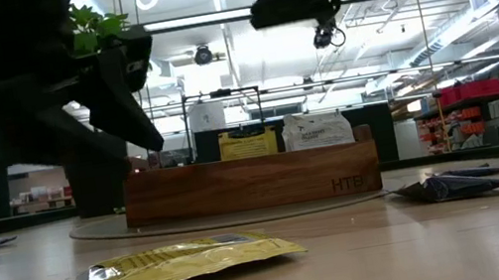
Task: Pick & Place Tea
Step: Put the yellow tea bag into the middle section of the wooden organizer
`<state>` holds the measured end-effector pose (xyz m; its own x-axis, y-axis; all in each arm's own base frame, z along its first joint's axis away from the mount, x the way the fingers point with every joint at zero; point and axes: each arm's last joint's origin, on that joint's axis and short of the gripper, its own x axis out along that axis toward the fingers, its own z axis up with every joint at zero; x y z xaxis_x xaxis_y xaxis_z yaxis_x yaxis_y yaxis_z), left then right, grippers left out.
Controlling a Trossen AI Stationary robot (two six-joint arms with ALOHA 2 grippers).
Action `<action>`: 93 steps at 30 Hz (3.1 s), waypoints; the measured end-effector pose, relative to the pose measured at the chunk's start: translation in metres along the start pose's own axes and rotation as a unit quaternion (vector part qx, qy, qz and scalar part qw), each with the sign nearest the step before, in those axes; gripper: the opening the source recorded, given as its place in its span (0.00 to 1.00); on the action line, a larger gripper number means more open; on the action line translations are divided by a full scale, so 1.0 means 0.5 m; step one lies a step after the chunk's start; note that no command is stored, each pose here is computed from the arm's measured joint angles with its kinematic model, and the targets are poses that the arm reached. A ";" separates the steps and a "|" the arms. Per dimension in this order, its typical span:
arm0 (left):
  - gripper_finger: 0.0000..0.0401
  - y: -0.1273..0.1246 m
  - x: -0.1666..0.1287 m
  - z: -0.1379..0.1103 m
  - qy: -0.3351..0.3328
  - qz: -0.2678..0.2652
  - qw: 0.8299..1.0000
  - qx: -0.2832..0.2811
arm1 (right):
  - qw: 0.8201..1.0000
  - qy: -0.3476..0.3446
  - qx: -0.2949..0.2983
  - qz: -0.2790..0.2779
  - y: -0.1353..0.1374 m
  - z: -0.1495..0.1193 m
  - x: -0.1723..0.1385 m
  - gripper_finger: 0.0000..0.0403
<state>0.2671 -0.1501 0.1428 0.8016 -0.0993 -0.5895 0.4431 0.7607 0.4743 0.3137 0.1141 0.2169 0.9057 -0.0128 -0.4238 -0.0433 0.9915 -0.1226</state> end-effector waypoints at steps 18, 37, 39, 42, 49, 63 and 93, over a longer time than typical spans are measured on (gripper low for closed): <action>0.35 -0.078 0.061 0.075 0.020 -0.068 0.997 0.026 | 1.000 0.007 0.028 0.003 0.024 -0.005 -0.010 0.28; 0.35 -0.049 0.093 0.056 0.053 -0.132 0.989 0.030 | 0.999 0.014 0.049 0.002 0.024 -0.008 -0.009 0.28; 0.35 -0.045 0.101 0.051 0.048 -0.143 0.988 0.030 | 0.999 0.015 0.049 0.002 0.024 -0.008 -0.009 0.28; 0.35 -0.046 0.115 0.042 0.045 -0.154 0.986 0.042 | 0.999 0.016 0.048 0.001 0.024 -0.009 -0.009 0.28; 0.18 -0.048 0.124 0.038 0.045 -0.167 0.984 0.037 | 0.999 0.017 0.048 0.001 0.024 -0.009 -0.009 0.28; 0.01 -0.043 0.123 0.062 0.039 -0.139 0.989 -0.027 | 0.998 0.019 0.054 0.005 0.030 -0.010 -0.011 0.28; 0.00 0.029 0.114 0.173 0.057 -0.076 0.995 -0.004 | 0.998 0.052 0.012 0.011 0.179 -0.085 -0.037 0.28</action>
<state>0.3541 -0.2005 0.1726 0.6750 -0.1413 -0.7242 0.5525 0.7474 0.3691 0.2753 0.1977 0.1757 0.8554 -0.0027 -0.5179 -0.0514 0.9946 -0.0902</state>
